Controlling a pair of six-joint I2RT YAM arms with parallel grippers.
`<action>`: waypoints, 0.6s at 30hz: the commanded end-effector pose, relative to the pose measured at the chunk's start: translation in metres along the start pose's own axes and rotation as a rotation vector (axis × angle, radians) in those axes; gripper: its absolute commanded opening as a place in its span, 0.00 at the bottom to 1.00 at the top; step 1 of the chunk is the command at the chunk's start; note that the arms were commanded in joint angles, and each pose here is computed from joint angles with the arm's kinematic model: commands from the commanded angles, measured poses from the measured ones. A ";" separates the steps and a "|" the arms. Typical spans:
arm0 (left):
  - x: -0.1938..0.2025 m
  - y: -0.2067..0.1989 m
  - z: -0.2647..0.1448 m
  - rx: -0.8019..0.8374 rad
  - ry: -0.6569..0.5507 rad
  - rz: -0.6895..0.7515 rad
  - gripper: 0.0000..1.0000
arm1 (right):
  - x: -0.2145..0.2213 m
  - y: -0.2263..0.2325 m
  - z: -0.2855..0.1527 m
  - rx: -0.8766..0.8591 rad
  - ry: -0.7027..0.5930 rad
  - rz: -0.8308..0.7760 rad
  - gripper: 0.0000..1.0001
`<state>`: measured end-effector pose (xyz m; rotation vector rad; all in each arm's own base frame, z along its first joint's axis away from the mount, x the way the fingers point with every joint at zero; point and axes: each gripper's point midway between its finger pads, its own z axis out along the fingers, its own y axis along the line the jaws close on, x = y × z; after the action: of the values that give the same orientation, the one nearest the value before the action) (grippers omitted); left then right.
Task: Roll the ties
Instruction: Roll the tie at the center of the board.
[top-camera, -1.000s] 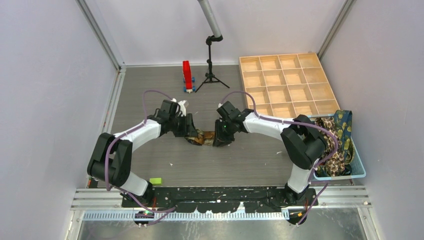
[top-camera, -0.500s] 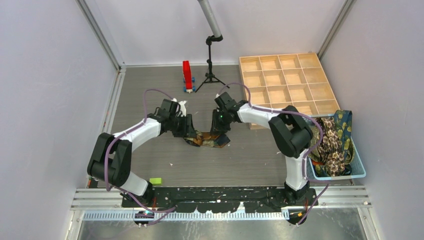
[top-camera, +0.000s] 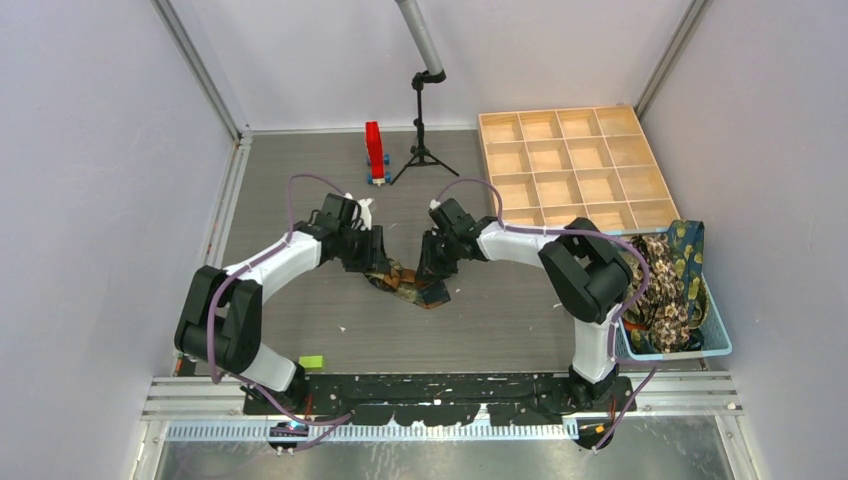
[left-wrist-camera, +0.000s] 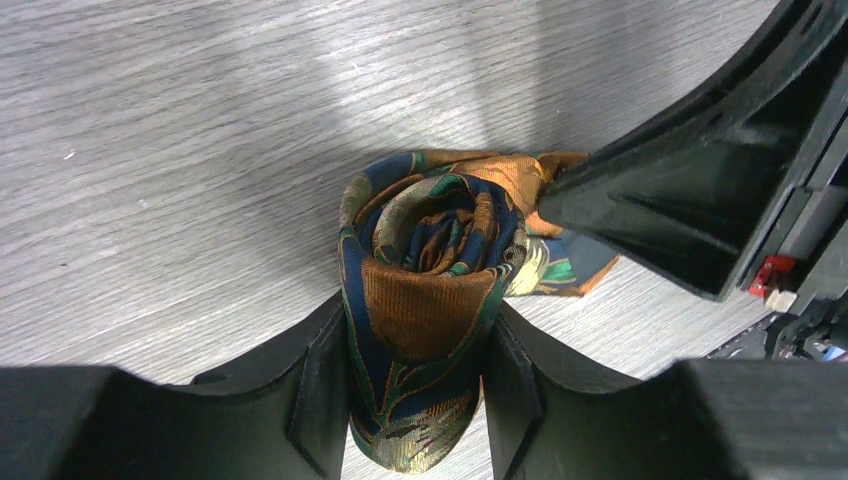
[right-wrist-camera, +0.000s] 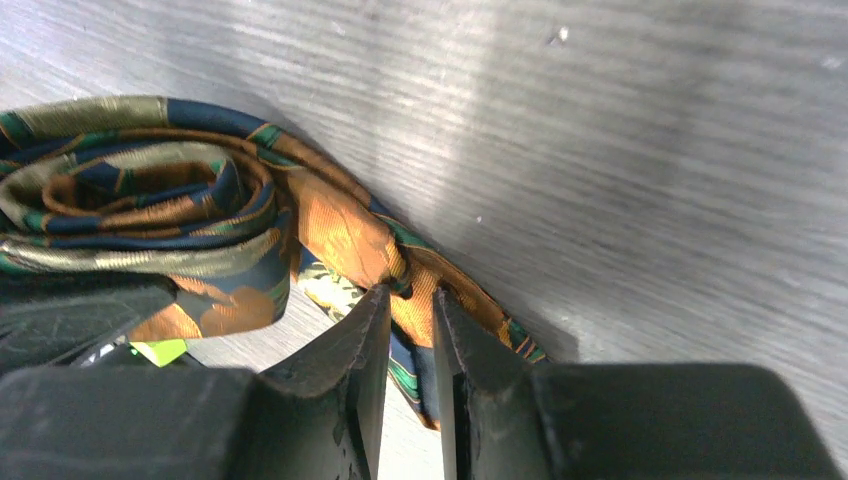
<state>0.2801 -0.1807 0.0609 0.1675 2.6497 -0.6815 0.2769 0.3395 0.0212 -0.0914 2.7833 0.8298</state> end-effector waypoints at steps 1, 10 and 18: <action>-0.017 0.001 -0.012 -0.041 -0.040 0.039 0.45 | 0.042 -0.034 0.004 0.132 0.089 0.020 0.28; -0.014 0.006 -0.017 -0.182 -0.023 0.130 0.44 | 0.021 -0.011 -0.013 0.111 0.043 -0.012 0.28; -0.023 0.009 -0.022 -0.357 -0.064 0.220 0.43 | 0.012 0.001 -0.027 0.096 0.013 -0.022 0.28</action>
<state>0.2770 -0.1761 0.0663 0.3123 2.6650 -0.3449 0.2584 0.3318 0.0240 -0.0976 2.8433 0.7379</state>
